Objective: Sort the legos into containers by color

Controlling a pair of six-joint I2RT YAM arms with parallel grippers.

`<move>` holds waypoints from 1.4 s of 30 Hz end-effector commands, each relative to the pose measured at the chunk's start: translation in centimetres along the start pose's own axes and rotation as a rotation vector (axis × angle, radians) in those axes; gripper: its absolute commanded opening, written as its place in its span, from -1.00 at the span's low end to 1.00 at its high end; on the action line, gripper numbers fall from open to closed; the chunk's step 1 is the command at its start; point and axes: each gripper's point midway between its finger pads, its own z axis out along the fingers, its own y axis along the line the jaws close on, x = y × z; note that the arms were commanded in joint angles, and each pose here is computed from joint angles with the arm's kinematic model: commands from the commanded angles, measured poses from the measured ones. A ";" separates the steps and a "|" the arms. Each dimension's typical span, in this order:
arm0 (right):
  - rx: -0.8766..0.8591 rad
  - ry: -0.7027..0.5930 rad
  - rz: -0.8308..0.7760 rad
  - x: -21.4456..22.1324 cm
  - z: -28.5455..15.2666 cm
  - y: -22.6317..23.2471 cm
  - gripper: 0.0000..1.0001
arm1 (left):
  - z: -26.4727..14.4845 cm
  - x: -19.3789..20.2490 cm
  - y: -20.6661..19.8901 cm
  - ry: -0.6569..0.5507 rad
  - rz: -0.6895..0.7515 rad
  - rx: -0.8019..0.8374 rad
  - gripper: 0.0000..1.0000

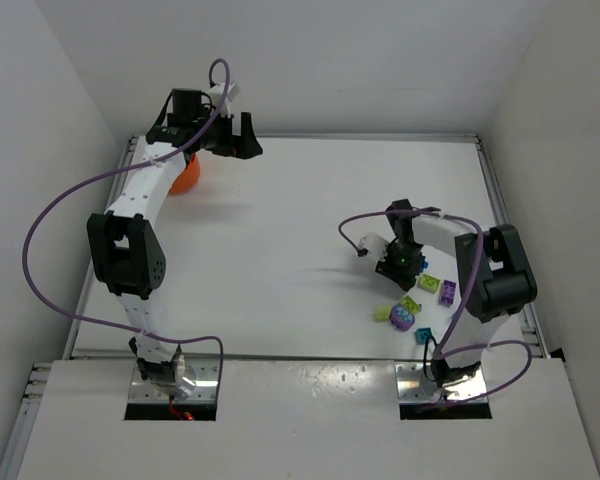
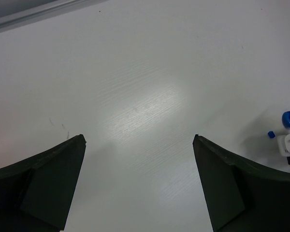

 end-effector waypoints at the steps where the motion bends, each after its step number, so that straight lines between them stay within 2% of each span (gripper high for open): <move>1: -0.086 -0.044 0.000 -0.3 2.2 2.1 -0.16 | 0.0 -0.7 -0.3 -0.021 0.010 0.010 0.99; 6: -0.082 -0.072 -0.011 -1.0 1.8 2.2 -0.07 | 0.4 -0.4 -0.2 -0.013 0.005 0.010 0.99; 25: -0.079 -0.097 -0.055 -4.0 1.9 1.6 -0.07 | 0.3 -0.2 -0.2 -0.013 0.005 0.010 0.99; 35: -0.107 -0.061 -0.050 -2.4 2.8 3.1 -0.33 | 0.3 -0.2 -0.2 -0.013 0.005 0.010 0.99; 42: -0.131 -0.043 -0.050 -0.9 3.0 4.0 -0.33 | 0.4 0.2 -0.1 -0.005 0.001 0.010 0.99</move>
